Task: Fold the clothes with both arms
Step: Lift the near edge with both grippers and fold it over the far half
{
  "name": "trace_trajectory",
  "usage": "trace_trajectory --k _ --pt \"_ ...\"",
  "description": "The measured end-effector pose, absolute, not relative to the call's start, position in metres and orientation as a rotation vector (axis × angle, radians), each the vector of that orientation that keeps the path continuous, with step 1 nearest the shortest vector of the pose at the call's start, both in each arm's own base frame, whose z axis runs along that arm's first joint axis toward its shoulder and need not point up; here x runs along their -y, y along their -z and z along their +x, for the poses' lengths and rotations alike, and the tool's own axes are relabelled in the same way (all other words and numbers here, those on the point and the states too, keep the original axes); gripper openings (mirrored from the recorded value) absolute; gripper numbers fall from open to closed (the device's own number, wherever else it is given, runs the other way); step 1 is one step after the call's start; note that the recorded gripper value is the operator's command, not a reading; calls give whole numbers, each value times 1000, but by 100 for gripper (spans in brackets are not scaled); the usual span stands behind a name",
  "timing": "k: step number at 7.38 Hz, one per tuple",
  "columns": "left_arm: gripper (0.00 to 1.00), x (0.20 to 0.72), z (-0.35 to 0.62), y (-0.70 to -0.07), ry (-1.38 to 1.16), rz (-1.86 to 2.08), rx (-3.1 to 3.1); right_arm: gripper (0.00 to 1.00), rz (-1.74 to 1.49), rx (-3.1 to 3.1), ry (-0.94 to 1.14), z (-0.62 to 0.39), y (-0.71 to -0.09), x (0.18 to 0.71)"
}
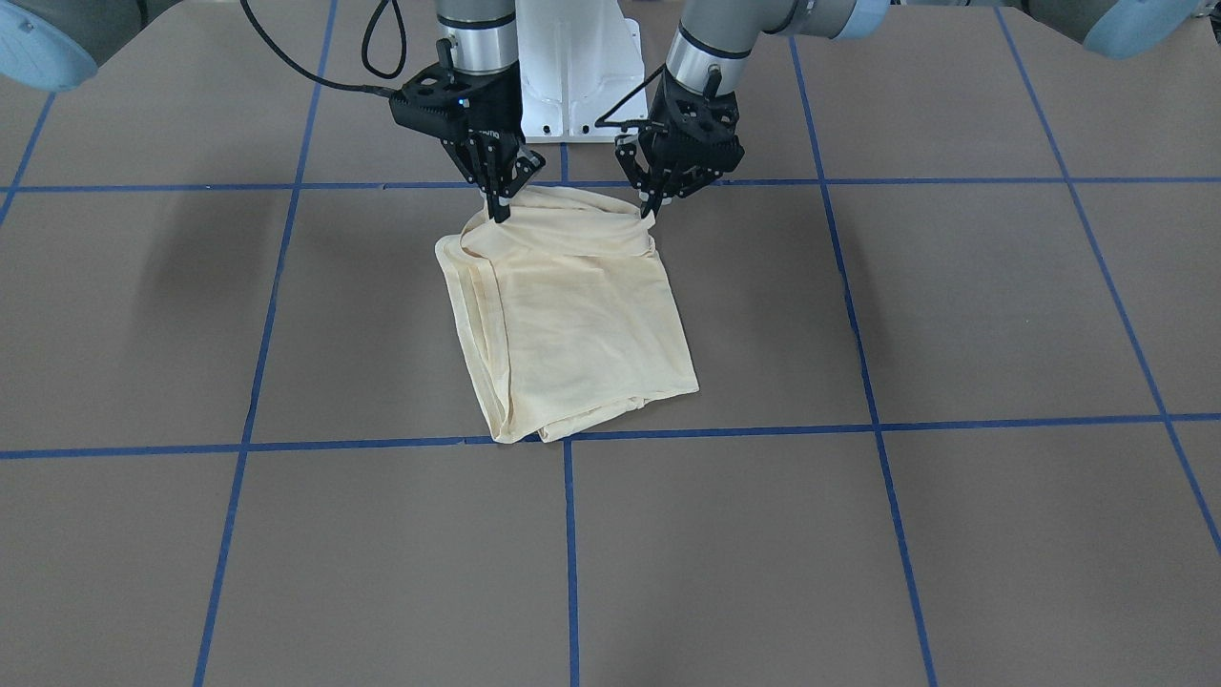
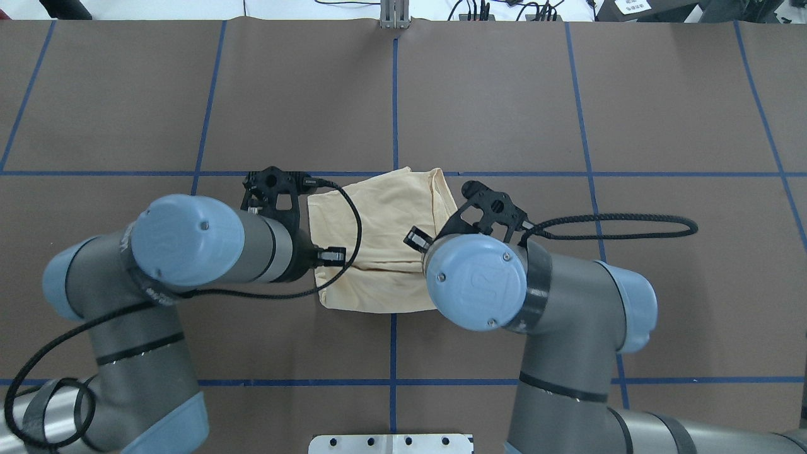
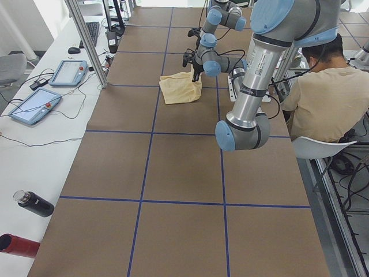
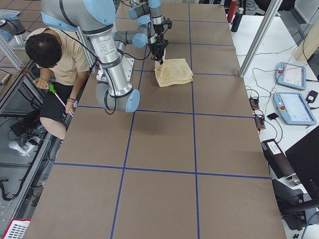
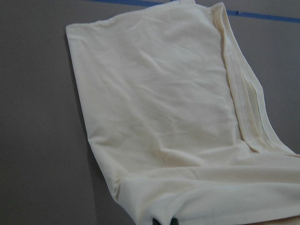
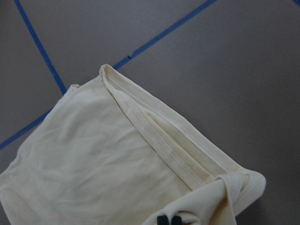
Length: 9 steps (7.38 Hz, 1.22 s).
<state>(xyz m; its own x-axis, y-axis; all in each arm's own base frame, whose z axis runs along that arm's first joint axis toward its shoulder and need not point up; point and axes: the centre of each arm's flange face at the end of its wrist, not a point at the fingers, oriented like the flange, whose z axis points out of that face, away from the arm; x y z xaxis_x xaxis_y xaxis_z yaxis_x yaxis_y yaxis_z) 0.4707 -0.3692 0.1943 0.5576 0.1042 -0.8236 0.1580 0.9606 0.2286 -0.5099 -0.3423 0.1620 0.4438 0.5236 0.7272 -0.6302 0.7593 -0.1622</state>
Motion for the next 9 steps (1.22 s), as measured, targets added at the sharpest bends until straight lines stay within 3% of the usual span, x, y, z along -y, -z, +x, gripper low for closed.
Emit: trace_trajectory --k 3,6,8,9 --pt "0 459 467 -218 31 371 -855 0 194 798 -764 -539 -153 443" --pt "0 490 470 -240 19 388 -803 0 230 807 -776 -572 -162 517" --pt "0 504 487 -256 14 398 -811 4 238 800 -776 -578 -159 533" --pt "99 509 493 -260 13 402 -816 90 239 798 -773 -579 -159 534"
